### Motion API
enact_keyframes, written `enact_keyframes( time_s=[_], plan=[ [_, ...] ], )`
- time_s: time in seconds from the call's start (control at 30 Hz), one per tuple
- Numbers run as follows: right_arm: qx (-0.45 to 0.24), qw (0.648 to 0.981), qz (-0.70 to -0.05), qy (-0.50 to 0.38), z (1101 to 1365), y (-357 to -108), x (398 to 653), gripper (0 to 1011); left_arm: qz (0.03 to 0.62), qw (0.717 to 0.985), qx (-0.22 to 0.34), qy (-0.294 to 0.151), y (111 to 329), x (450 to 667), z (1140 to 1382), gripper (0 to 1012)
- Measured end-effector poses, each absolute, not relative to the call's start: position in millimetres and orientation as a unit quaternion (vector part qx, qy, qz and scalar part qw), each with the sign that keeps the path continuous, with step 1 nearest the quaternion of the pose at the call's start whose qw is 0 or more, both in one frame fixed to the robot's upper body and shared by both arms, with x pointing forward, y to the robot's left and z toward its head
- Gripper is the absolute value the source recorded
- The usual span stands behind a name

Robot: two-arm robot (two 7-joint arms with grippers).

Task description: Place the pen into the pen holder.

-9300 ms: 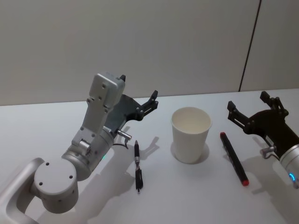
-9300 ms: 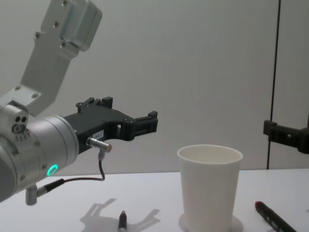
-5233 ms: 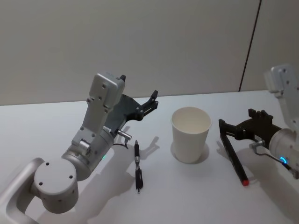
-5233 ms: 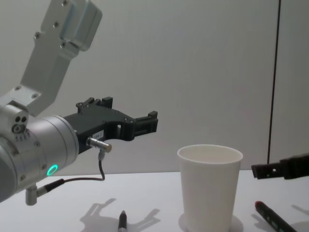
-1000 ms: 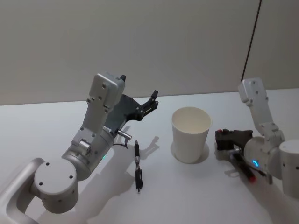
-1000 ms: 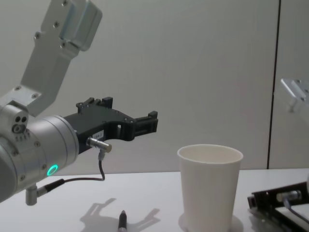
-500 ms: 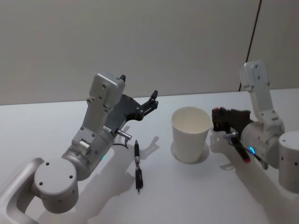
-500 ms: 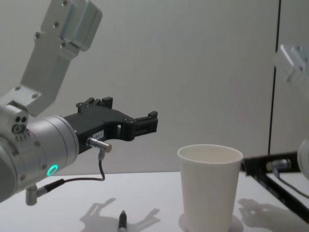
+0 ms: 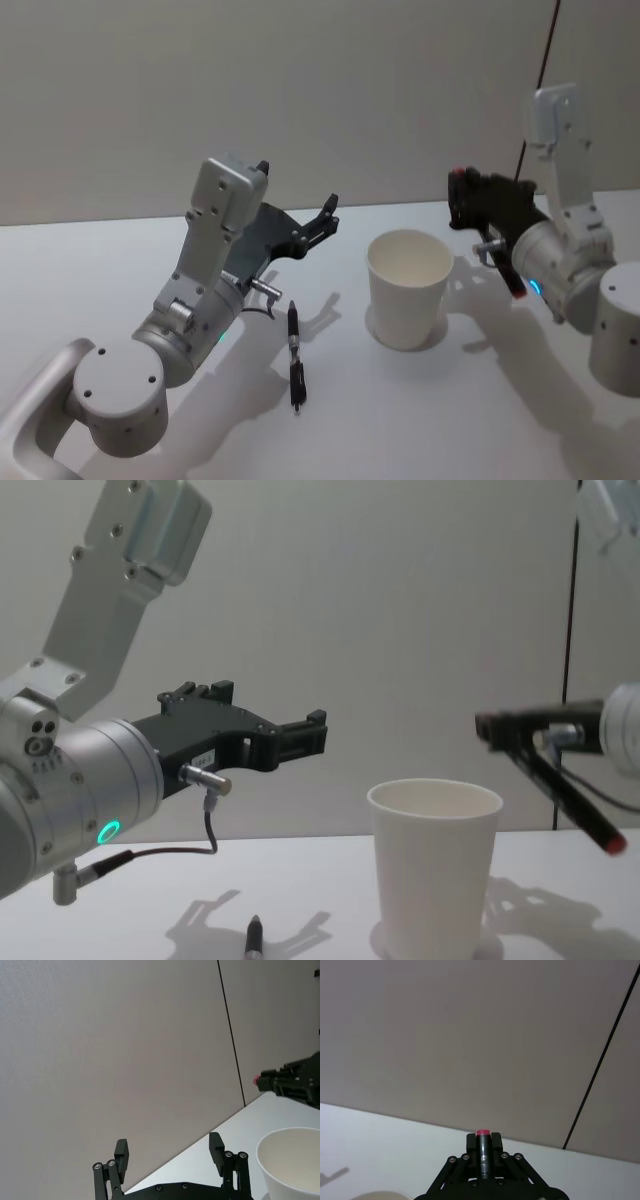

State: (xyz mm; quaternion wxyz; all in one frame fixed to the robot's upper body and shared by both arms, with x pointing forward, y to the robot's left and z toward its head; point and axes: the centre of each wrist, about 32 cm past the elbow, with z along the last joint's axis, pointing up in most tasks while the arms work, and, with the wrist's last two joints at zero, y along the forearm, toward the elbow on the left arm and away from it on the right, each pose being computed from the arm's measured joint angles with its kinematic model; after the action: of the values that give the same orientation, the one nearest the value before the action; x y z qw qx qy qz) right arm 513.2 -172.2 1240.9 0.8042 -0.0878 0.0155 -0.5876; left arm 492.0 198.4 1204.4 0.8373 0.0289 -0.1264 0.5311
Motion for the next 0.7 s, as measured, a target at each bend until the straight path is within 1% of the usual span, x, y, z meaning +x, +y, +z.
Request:
enact_keyframes(
  time_s=[0.33,0.7],
  plan=[
    [-0.033,0.806,-0.589,-0.044,1252.7,-167.5,514.7,161,0.531,0.837,0.029,-0.126,198.4,492.0,1204.4,1001],
    [-0.012,0.810,-0.581,-0.078,1261.0,-160.5,514.2,161,0.531,0.837,0.029,-0.126,198.4,492.0,1204.4,1001]
  ],
)
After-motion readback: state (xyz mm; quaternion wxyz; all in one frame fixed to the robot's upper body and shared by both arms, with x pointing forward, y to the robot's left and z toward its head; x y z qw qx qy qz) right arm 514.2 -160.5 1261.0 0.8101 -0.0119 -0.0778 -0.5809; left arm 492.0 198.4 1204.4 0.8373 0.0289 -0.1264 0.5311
